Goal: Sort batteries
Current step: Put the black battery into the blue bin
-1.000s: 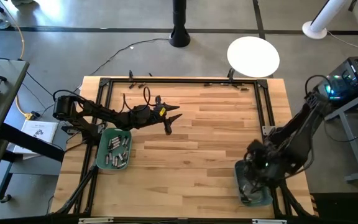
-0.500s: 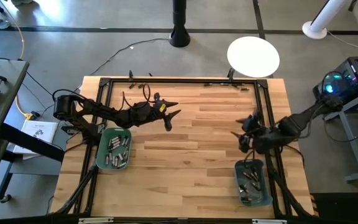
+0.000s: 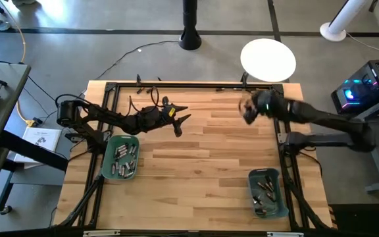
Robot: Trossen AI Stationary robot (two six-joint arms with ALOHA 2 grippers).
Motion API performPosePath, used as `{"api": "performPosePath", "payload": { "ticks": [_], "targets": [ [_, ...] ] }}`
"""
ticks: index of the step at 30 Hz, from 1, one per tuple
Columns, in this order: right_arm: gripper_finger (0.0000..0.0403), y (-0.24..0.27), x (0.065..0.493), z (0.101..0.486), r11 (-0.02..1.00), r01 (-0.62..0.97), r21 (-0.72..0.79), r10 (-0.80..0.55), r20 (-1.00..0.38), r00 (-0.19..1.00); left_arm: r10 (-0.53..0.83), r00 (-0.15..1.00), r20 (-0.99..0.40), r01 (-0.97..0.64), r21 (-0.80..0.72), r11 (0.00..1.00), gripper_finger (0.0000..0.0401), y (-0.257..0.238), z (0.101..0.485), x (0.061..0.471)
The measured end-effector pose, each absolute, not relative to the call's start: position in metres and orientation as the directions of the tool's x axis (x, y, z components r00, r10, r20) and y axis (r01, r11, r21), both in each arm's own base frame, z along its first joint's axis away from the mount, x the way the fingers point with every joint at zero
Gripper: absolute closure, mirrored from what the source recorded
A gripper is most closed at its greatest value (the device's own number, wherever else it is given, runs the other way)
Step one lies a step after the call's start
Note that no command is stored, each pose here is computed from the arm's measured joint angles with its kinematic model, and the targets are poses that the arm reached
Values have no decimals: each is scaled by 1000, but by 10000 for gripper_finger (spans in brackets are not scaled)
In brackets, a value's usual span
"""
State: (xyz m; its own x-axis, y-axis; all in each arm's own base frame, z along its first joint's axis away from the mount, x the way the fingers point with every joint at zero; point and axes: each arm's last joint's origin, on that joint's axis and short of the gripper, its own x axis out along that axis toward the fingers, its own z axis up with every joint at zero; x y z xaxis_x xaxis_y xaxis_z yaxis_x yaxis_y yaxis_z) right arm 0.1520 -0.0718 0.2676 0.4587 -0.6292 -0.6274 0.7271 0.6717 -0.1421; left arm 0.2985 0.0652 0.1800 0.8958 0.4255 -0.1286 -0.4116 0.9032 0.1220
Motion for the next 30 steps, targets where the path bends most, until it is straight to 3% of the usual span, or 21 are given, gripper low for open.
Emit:
{"api": "performPosePath", "payload": {
  "ticks": [4,7,10,22,30],
  "targets": [
    [151,-122,147,256,617,787,-10,-526,-749,402,426,896,-128,-412,122,903,234,65,180,299],
    [153,-158,150,244,537,842,-47,-505,-818,277,426,896,-128,-412,122,903,234,65,180,299],
    [155,-188,157,233,519,844,-133,-451,-881,139,425,896,-128,-411,122,903,234,65,180,298],
    [156,-262,181,191,774,548,-316,-220,-947,-235,407,904,-129,-394,113,912,234,62,180,299],
    [156,-283,171,149,793,500,-348,-140,-903,-406,406,904,-137,-392,114,913,234,62,179,299]
  ]
}}
